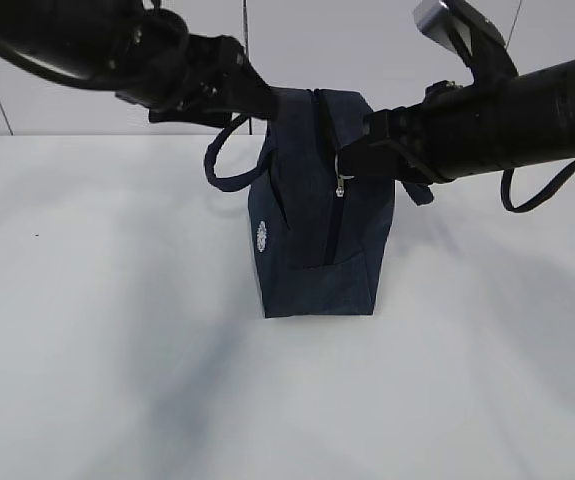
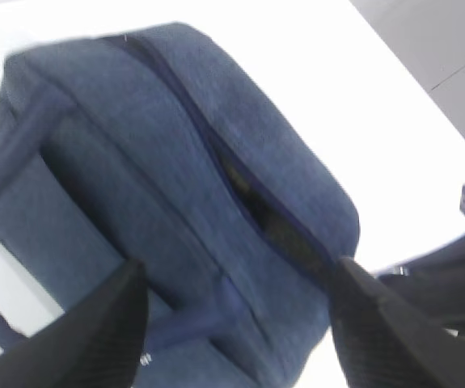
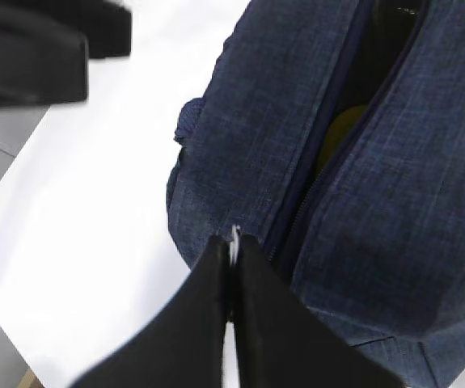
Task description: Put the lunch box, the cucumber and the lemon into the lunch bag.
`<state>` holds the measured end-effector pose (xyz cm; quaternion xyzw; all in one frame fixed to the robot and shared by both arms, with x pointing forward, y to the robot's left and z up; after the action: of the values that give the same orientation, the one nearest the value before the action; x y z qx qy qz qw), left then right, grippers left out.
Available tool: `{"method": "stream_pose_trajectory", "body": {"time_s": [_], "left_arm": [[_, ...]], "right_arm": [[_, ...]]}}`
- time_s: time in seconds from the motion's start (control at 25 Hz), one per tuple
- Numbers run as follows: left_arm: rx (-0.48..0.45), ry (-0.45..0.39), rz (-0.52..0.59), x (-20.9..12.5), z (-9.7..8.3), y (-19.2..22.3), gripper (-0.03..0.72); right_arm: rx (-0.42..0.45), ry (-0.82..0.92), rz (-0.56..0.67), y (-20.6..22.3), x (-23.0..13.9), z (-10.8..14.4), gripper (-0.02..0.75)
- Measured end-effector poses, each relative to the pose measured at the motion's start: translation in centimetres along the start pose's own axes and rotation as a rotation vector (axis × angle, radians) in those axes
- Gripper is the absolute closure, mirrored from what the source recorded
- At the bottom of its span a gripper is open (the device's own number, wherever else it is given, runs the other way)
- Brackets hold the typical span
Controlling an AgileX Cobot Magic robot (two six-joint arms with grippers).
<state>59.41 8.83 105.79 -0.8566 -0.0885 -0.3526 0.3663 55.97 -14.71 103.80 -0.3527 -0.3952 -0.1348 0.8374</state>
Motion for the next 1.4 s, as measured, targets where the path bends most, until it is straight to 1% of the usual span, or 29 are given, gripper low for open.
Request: {"method": "stream_pose_trajectory", "body": {"time_s": [0.08,0.16,0.32,0.4,0.52,0.6,1.12,1.2,1.28,1.36,1.4], "left_arm": [[0.025,-0.015,-0.006,-1.5,-0.3,-0.2,0.181],[0.062,-0.012,-0.032,-3.2,-0.7,-0.6,0.181],[0.093,0.018,-0.075,-6.0,-2.6,-0.2,0.183],[0.113,0.023,-0.090,-6.9,-3.2,0.4,0.186],[0.130,0.035,-0.117,-7.1,-3.9,1.0,0.187],[0.137,0.034,-0.117,-7.3,-3.9,1.4,0.190],[0.180,-0.013,-0.043,-9.1,-2.0,4.3,0.202],[0.186,-0.016,-0.039,-9.2,-1.8,4.6,0.214],[0.194,-0.018,-0.042,-9.2,-1.6,4.7,0.246],[0.196,-0.020,-0.041,-9.3,-1.6,4.8,0.307],[0.197,-0.021,-0.041,-9.3,-1.6,4.8,0.356]], "right_arm": [[0.000,0.000,0.000,0.0,0.0,0.0,0.737],[0.000,0.000,0.000,0.0,0.0,0.0,0.737],[0.004,0.000,0.002,0.0,0.0,0.0,0.737],[0.008,0.001,0.004,0.0,0.0,0.1,0.737],[0.019,0.001,0.008,0.0,-0.1,0.2,0.737],[0.022,0.001,0.010,0.0,-0.1,0.2,0.737],[0.028,-0.001,0.013,0.0,-0.1,0.3,0.737],[0.028,-0.001,0.013,0.0,-0.1,0.3,0.737],[0.028,-0.001,0.013,0.0,-0.1,0.3,0.737],[0.028,-0.001,0.013,0.0,-0.1,0.3,0.737],[0.028,-0.001,0.013,0.0,-0.1,0.3,0.737]]}}
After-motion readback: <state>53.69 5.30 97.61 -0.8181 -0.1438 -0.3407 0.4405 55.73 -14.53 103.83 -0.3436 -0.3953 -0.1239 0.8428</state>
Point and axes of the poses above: a point on each arm's last joint axis where the gripper is mounted, y pointing out along that axis toward the gripper, z along the wrist's bending axis when the last joint is at zero, x = y × z, the point moved 1 cm from there along y, pointing out along that axis toward the gripper, and after that the axes turned 2 degrees about -y, right-handed, at the moved point
